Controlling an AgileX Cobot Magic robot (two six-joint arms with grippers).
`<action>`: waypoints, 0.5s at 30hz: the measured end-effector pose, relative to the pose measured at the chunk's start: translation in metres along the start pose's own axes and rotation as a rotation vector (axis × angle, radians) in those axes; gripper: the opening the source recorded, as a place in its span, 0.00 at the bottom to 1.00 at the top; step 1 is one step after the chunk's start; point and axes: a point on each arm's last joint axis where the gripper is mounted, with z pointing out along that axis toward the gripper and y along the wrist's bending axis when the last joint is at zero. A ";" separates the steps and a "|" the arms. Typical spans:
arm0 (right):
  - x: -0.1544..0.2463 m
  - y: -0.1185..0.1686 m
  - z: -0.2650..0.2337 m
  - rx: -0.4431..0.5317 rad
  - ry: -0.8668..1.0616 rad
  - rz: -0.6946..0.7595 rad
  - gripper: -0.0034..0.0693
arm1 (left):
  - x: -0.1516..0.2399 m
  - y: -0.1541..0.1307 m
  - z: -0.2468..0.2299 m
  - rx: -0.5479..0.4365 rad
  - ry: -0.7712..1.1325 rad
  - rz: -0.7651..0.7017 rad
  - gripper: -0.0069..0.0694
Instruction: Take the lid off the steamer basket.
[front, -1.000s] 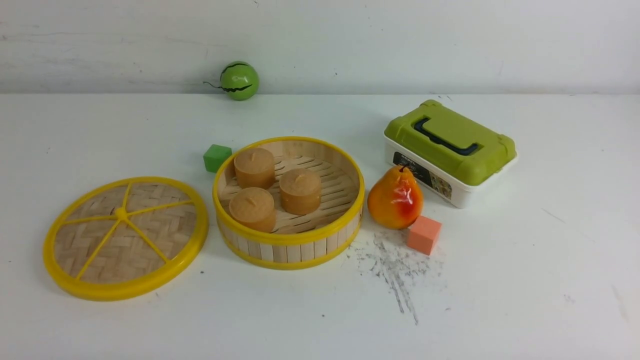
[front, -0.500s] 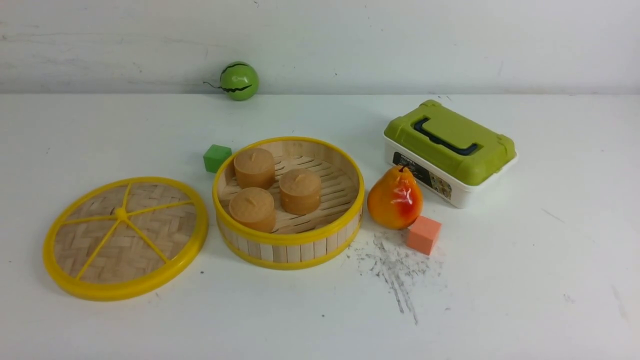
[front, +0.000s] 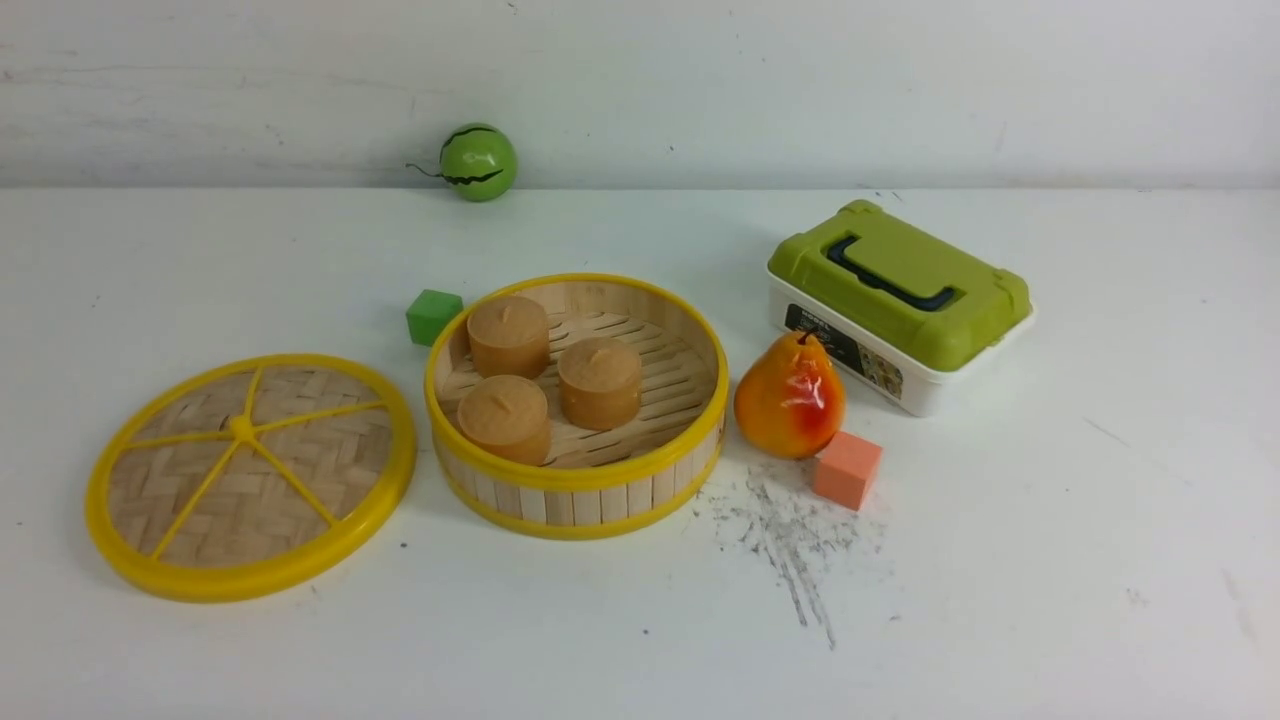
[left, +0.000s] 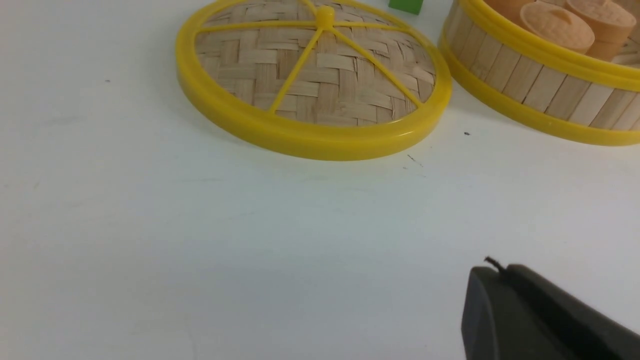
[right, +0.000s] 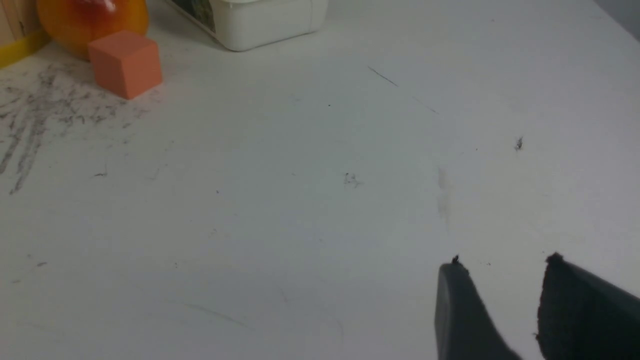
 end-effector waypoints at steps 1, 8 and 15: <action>0.000 0.000 0.000 0.000 0.000 0.000 0.38 | 0.000 0.000 0.000 0.000 0.000 0.000 0.09; 0.000 0.000 0.000 0.000 0.000 0.000 0.38 | 0.000 0.000 0.000 0.000 0.000 0.000 0.09; 0.000 0.000 0.000 0.000 0.000 0.000 0.38 | 0.000 0.000 0.000 0.000 0.000 0.000 0.10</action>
